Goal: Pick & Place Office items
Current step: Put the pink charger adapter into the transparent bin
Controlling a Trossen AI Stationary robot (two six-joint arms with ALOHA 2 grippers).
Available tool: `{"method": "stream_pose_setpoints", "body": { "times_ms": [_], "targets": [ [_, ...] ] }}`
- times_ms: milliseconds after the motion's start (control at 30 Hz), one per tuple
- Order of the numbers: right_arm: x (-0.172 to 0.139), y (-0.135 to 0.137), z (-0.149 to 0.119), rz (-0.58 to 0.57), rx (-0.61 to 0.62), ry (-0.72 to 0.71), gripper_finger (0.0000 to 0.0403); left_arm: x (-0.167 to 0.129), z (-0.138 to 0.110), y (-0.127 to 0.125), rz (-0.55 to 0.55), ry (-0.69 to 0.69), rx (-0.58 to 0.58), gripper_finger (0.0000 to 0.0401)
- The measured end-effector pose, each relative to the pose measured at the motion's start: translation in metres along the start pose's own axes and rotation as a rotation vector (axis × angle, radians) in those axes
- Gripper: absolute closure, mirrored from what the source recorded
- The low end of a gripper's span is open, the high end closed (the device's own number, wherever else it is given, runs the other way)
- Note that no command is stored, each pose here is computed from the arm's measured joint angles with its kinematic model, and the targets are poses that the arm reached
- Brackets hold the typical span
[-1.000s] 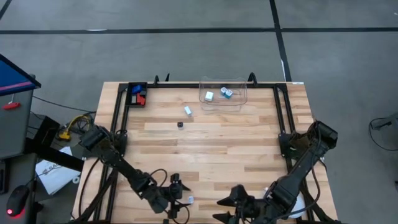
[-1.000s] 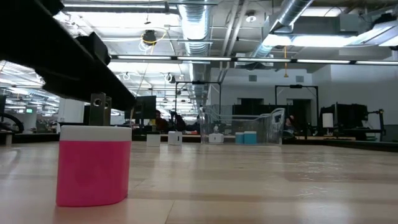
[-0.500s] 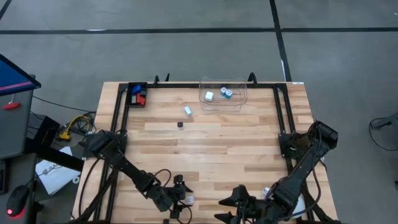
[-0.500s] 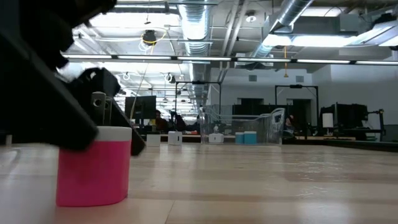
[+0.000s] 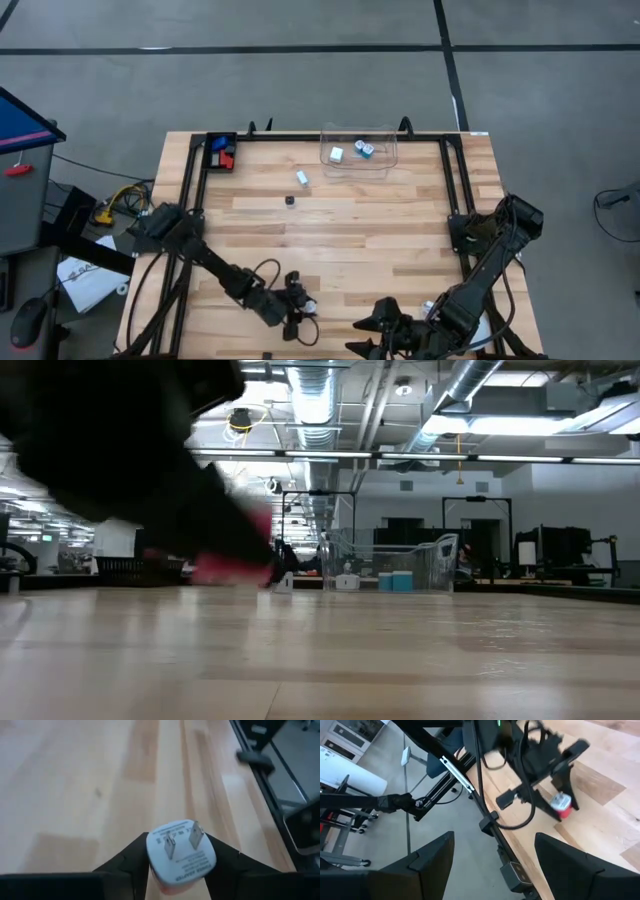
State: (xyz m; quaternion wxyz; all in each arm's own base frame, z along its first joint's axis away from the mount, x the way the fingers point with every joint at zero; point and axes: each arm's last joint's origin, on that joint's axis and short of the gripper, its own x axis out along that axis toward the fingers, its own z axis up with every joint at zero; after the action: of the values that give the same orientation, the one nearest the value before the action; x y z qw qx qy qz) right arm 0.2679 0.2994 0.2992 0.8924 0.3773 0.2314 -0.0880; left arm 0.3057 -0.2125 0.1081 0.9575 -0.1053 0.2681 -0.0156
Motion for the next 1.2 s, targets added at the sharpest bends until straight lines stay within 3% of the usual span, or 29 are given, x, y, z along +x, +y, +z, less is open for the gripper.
{"method": "stream_pose_setpoints", "body": {
  "times_ms": [167,300,467,567,733,967,1200],
  "targets": [
    [0.005,-0.004,0.005,-0.030,-0.002,-0.016,0.0135,-0.010,0.046,0.020,0.036,-0.104,-0.019,0.0267],
    [0.008,-0.006,0.012,-0.049,0.008,-0.059,0.0135,-0.029,0.100,0.056,0.120,-0.229,-0.055,0.0271],
    [-0.005,-0.009,0.028,-0.091,-0.001,-0.147,0.0135,-0.068,0.165,0.123,0.264,-0.400,-0.106,0.0274],
    [-0.022,-0.015,0.043,-0.143,-0.004,-0.233,0.0135,-0.089,0.190,0.168,0.279,-0.457,-0.102,0.0275],
    [-0.052,-0.031,0.072,-0.230,-0.011,-0.342,0.0135,-0.107,0.222,0.231,0.322,-0.423,-0.063,0.0275],
    [-0.073,-0.048,0.111,-0.304,-0.040,-0.399,0.0135,-0.087,0.267,0.295,0.311,-0.394,-0.021,0.0275],
    [-0.074,-0.053,0.124,-0.332,-0.034,-0.422,0.0135,-0.039,0.290,0.333,0.270,-0.339,-0.036,0.0275]
  ]
}}
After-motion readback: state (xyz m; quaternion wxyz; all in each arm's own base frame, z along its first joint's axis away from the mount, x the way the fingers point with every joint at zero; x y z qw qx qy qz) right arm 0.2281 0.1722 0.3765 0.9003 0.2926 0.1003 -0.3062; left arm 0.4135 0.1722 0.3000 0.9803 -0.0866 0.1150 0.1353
